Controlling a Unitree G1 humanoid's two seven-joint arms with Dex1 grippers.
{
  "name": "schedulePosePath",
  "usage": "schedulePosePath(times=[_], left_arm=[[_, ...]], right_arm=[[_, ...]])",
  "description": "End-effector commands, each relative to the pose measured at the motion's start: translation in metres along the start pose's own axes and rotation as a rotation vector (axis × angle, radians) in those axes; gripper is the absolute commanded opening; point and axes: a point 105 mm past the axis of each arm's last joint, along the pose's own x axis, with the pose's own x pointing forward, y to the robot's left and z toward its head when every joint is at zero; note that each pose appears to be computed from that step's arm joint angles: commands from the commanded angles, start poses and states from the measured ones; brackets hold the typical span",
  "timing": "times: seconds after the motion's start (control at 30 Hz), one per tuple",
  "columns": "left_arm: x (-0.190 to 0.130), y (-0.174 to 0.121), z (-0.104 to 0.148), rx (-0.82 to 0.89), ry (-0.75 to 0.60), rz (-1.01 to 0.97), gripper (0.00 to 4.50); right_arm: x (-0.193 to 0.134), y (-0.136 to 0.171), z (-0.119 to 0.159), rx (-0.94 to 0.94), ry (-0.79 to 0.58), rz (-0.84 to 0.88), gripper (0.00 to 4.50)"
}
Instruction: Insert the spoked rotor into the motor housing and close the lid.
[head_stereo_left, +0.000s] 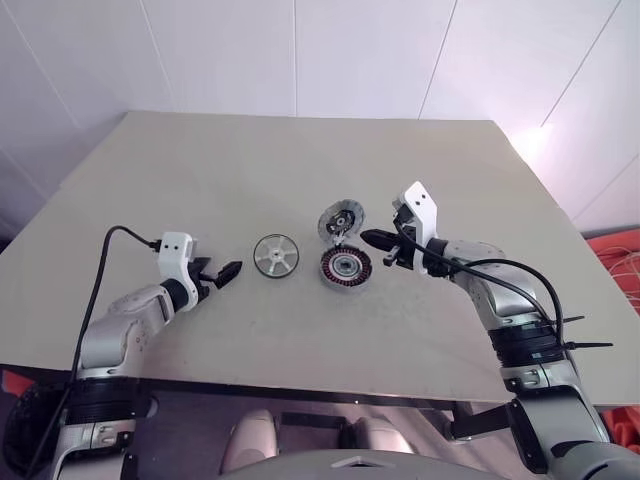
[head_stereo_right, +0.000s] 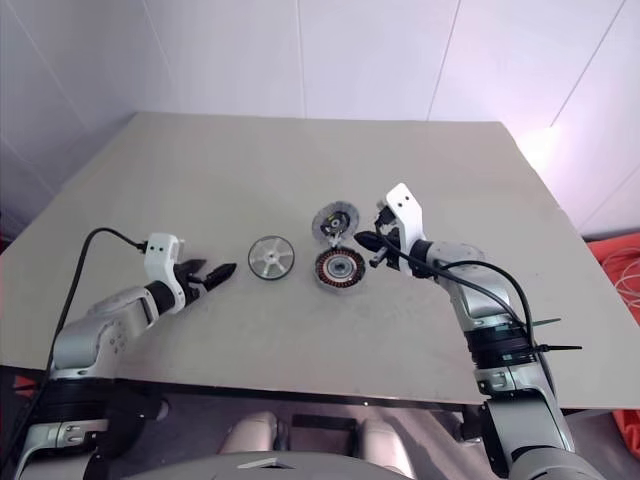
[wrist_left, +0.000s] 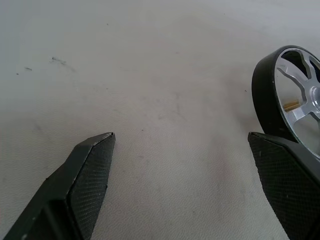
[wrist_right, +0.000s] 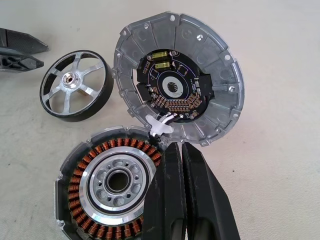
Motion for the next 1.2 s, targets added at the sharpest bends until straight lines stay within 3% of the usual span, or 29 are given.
schedulePosePath(times=[0.03,0.33,0.7,1.2], left_arm=[[0.003,-0.01,0.002,-0.06,0.008,-0.061,4.5],[-0.001,-0.041,0.014,-0.218,-0.018,-0.253,4.5],[0.023,-0.042,0.011,-0.305,0.023,-0.191,4.5],[0.031,-0.079,0.001,-0.411,0.18,-0.351,4.5]], right_arm=[[-0.003,-0.001,0.018,-0.035,-0.062,-0.003,0.05],[-0.002,-0.001,0.017,-0.036,-0.056,0.001,0.05],[-0.003,-0.002,0.017,-0.032,-0.063,-0.009,0.05],[-0.003,-0.004,0.018,-0.033,-0.07,-0.026,0.05]])
